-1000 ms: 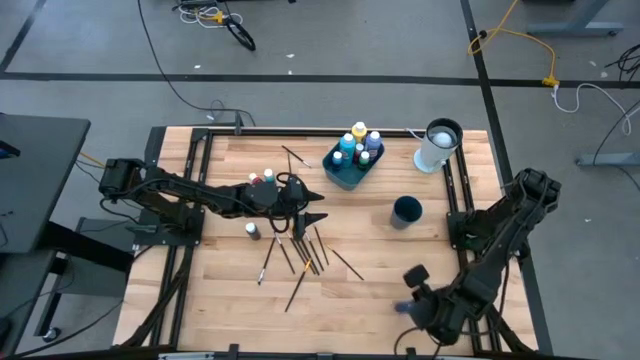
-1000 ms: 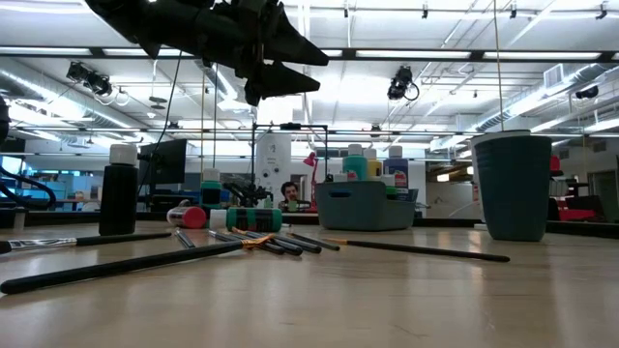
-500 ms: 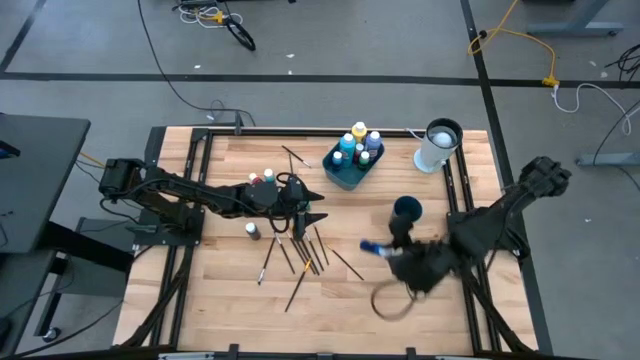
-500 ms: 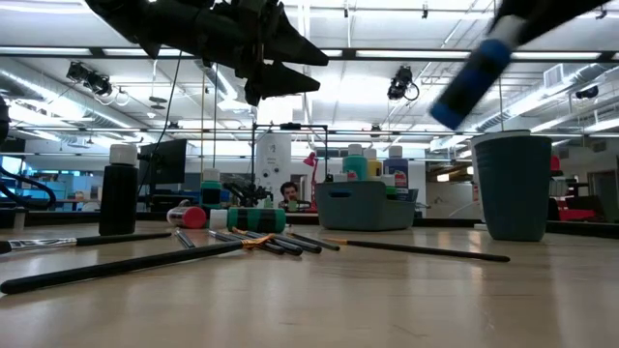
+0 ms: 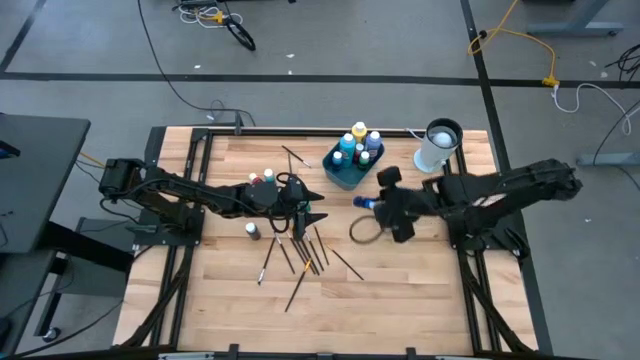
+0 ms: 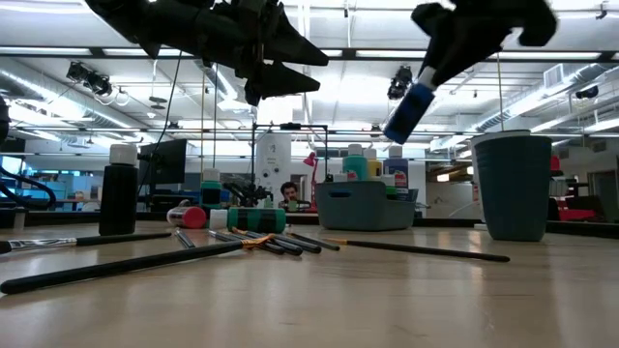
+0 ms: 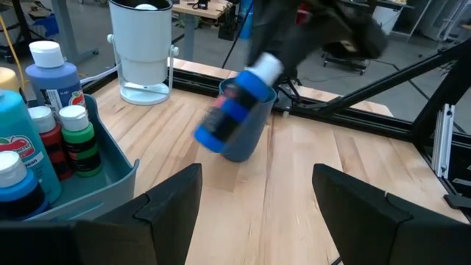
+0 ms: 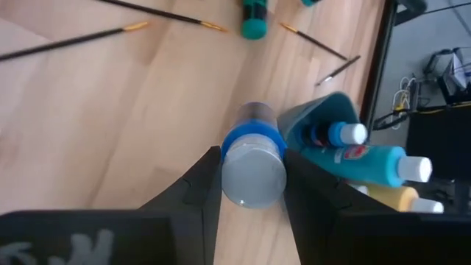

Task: Pick & Place Paint Supplies
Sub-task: Put the dark blue paint bottle into the blue bin

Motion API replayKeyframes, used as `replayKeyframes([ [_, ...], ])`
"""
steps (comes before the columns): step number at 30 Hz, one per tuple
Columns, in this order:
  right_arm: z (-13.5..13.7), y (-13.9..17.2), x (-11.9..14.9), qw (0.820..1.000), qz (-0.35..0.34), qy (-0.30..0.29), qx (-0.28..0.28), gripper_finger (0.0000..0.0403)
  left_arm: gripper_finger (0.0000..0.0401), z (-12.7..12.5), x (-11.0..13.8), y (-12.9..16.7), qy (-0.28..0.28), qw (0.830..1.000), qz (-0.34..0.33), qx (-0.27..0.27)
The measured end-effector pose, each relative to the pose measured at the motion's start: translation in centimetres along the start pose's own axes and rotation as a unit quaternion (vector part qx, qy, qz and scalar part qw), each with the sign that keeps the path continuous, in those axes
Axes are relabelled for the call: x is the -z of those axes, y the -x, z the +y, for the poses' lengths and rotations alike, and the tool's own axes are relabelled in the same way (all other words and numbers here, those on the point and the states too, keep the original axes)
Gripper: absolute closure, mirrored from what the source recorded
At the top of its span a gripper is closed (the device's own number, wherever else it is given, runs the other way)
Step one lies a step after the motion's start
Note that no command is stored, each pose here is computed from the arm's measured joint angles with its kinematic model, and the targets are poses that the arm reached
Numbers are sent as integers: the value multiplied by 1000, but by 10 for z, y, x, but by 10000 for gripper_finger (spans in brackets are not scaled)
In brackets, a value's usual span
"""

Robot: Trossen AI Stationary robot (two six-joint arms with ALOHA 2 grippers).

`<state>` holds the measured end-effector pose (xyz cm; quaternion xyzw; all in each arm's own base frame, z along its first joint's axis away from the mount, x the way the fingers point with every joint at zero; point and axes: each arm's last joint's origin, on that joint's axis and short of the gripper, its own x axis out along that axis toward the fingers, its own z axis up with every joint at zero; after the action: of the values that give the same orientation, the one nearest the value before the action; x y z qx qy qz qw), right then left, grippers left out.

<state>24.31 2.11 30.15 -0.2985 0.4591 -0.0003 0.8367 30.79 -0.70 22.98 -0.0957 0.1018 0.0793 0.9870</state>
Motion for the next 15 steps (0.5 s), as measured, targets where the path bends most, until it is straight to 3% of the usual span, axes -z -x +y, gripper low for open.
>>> replayKeyframes([
  [6, -37, -18, 17, 1000, 12, -20, 0, 286, 136, 0, 0, 0, -8, 1000, 2, 3],
  [15, -83, -68, 52, 997, 71, 0, -13, 286, 136, 0, 0, 0, -118, 993, 3, 5],
])
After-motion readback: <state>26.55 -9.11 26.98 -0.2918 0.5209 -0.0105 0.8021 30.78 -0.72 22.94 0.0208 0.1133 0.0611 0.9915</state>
